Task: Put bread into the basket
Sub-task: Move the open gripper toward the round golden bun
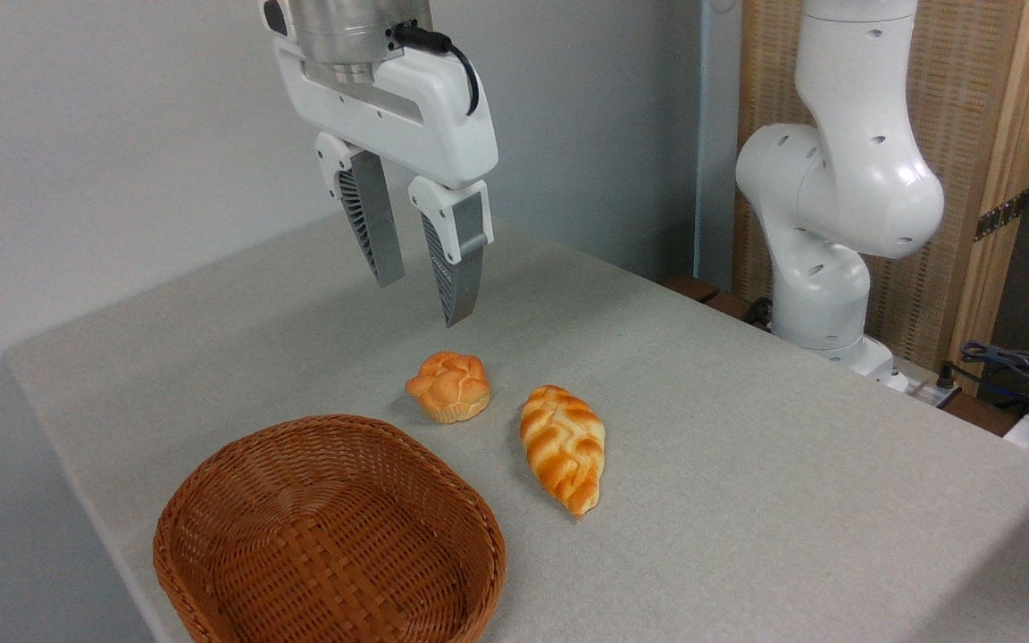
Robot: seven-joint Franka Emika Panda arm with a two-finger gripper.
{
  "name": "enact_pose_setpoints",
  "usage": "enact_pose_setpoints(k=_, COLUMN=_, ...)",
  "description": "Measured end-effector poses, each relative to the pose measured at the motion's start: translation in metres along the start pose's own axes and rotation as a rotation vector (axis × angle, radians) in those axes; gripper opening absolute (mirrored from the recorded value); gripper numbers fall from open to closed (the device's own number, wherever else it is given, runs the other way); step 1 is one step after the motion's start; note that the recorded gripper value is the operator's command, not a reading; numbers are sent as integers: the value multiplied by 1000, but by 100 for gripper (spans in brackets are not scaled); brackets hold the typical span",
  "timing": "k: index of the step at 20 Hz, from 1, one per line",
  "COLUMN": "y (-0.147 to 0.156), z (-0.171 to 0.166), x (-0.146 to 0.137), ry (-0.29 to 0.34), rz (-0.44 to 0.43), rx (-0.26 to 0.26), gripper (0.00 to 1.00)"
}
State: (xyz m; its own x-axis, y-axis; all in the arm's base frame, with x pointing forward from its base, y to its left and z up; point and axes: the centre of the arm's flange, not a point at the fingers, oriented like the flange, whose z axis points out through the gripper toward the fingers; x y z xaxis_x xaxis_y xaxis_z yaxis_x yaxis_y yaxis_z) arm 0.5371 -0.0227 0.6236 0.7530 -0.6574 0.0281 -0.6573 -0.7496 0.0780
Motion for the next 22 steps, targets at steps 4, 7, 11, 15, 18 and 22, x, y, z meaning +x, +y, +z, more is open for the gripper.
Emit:
enact_pose_setpoints(k=4, y=-3, z=0, x=-2, ry=0, rz=-6, rx=0, gripper=100)
enact_pose_setpoints(k=7, y=-3, z=0, x=-3, ry=0, rz=-7, rx=0, gripper=100)
enact_pose_setpoints(k=11, y=-4, z=0, x=-3, ry=1, rz=-8, rx=0, gripper=100)
enact_pose_setpoints(k=15, y=-3, z=1, x=-2, ry=-1, rz=6, rx=-1, gripper=100)
enact_pose_setpoints(k=18, y=8, z=10, x=7, ry=-10, rz=31, rx=-8, gripper=100)
enact_pose_setpoints(k=22, y=40, z=46, x=39, ry=15, rz=107, rx=15, gripper=100)
